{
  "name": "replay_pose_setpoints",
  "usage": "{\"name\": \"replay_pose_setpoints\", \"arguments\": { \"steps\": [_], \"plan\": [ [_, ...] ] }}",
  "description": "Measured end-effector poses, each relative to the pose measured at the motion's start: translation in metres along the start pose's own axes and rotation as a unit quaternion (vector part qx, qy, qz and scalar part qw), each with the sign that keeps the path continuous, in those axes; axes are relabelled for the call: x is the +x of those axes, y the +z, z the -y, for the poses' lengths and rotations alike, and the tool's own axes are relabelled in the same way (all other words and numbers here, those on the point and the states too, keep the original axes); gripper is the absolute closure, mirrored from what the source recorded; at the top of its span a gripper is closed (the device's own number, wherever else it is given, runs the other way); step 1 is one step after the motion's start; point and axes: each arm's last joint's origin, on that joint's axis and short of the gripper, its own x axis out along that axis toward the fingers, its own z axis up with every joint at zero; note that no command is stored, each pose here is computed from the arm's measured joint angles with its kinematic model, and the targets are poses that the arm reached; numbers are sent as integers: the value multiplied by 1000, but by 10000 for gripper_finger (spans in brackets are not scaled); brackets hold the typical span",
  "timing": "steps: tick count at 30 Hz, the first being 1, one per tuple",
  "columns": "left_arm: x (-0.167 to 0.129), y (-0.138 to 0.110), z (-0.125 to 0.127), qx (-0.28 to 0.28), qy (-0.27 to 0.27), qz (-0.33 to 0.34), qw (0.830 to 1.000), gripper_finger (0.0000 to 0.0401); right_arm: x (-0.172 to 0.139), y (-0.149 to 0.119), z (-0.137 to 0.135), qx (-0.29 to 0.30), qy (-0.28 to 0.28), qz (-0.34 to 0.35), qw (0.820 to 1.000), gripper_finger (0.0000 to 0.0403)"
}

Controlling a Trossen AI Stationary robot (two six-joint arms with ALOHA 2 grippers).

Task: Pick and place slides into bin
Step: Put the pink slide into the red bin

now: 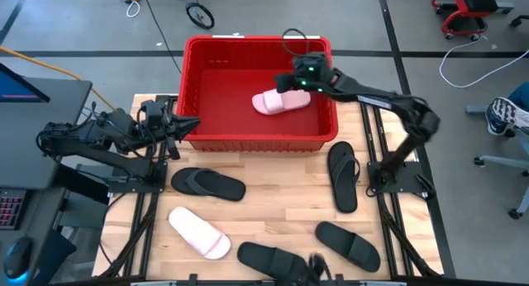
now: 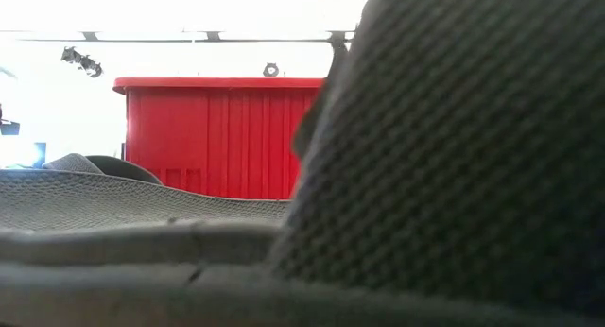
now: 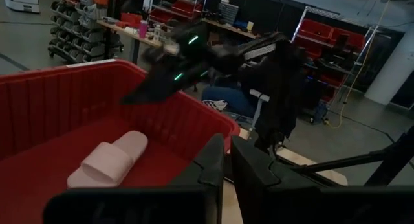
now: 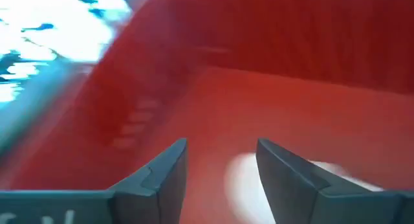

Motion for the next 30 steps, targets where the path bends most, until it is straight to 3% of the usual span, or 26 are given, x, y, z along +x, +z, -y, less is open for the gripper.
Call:
{"name": "replay_pose_setpoints", "arguments": {
  "steps": [3, 7, 11, 13, 15, 17, 22, 26, 30],
  "plan": [
    [0, -2, 0, 4, 0, -7, 1000, 363, -40, 2, -45, 2, 107, -20, 994, 223],
    [-1, -6, 1, 11, -36, -42, 998, 362, -96, -18, -104, -41, 236, -70, 968, 226],
    [-3, -16, 4, -66, -117, -132, 982, 362, -144, -55, -149, -100, 285, -106, 947, 226],
    [-2, -26, 8, -134, -164, -220, 952, 361, -160, -75, -164, -131, 271, -103, 948, 227],
    [-3, -37, 12, -189, -207, -331, 901, 358, -172, -93, -177, -167, 252, -87, 949, 227],
    [-2, -49, 16, -201, -213, -418, 860, 354, -179, -108, -188, -195, 226, -62, 952, 227],
    [1, -81, 20, -160, -130, -550, 809, 334, -177, -144, -203, -220, 163, -41, 961, 227],
    [7, -106, 23, -139, -41, -628, 764, 304, -167, -162, -207, -227, 154, -59, 960, 227],
    [16, -139, 30, -144, 0, -677, 721, 277, -158, -173, -208, -224, 148, -77, 960, 226]
  ]
}}
